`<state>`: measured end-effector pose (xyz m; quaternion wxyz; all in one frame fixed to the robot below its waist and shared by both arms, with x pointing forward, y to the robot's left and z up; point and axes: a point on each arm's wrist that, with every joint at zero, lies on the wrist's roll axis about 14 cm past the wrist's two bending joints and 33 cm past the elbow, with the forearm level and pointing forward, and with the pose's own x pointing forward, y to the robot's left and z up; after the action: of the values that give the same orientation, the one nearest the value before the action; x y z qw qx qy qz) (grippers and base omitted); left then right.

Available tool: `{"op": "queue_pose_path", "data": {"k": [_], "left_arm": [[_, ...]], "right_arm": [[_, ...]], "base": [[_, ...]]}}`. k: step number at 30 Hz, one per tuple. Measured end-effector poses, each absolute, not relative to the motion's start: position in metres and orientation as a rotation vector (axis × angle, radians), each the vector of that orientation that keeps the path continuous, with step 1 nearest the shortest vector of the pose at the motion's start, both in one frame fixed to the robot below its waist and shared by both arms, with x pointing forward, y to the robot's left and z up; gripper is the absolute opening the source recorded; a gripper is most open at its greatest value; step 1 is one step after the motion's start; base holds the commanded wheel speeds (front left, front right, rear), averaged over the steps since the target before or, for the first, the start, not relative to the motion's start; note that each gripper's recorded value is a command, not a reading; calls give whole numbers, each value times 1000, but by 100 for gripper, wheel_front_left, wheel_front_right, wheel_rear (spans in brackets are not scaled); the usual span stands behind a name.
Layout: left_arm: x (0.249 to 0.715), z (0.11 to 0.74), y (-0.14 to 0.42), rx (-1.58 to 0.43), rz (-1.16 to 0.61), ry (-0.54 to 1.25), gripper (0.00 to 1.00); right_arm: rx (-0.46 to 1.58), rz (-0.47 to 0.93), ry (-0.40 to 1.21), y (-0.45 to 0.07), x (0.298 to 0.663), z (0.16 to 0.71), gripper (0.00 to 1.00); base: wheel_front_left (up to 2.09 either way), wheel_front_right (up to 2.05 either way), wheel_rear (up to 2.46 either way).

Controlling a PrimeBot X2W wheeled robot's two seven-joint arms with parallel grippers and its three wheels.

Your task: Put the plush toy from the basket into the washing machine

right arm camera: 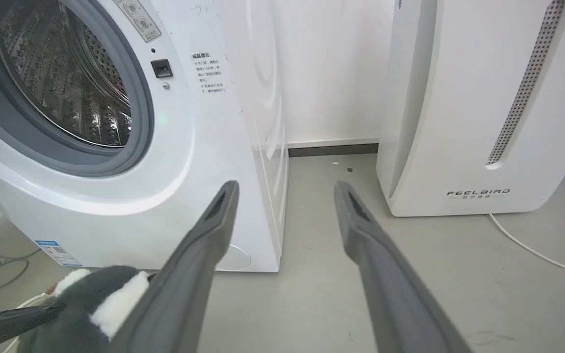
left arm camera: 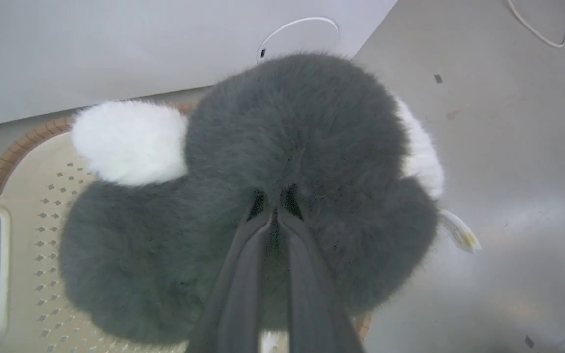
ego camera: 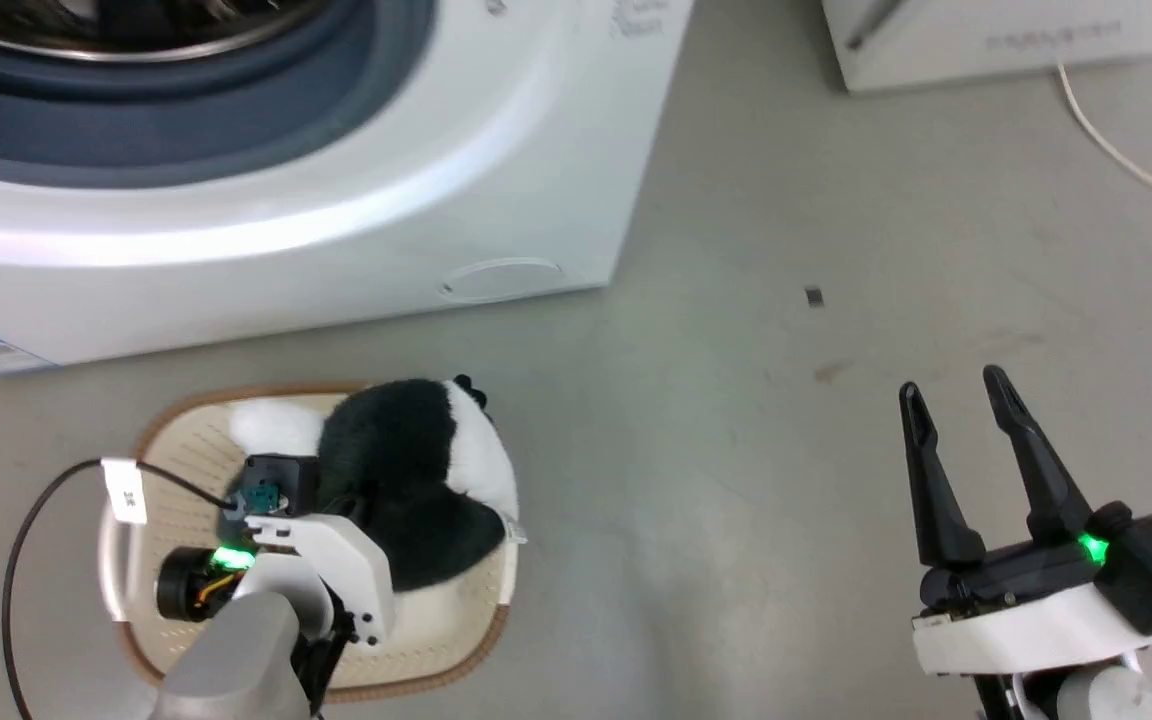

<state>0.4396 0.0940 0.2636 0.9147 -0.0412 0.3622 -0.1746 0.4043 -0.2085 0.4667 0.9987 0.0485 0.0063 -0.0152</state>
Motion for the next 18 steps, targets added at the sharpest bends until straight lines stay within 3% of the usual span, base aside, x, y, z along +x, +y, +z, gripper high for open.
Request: {"op": "queue_pose_path", "data": {"k": [18], "left_arm": [[446,393,114,-177,-277,304,0]], "right_arm": [[112,64,-82,-178,391,502,100]], "base": [[0,0,0]]}}
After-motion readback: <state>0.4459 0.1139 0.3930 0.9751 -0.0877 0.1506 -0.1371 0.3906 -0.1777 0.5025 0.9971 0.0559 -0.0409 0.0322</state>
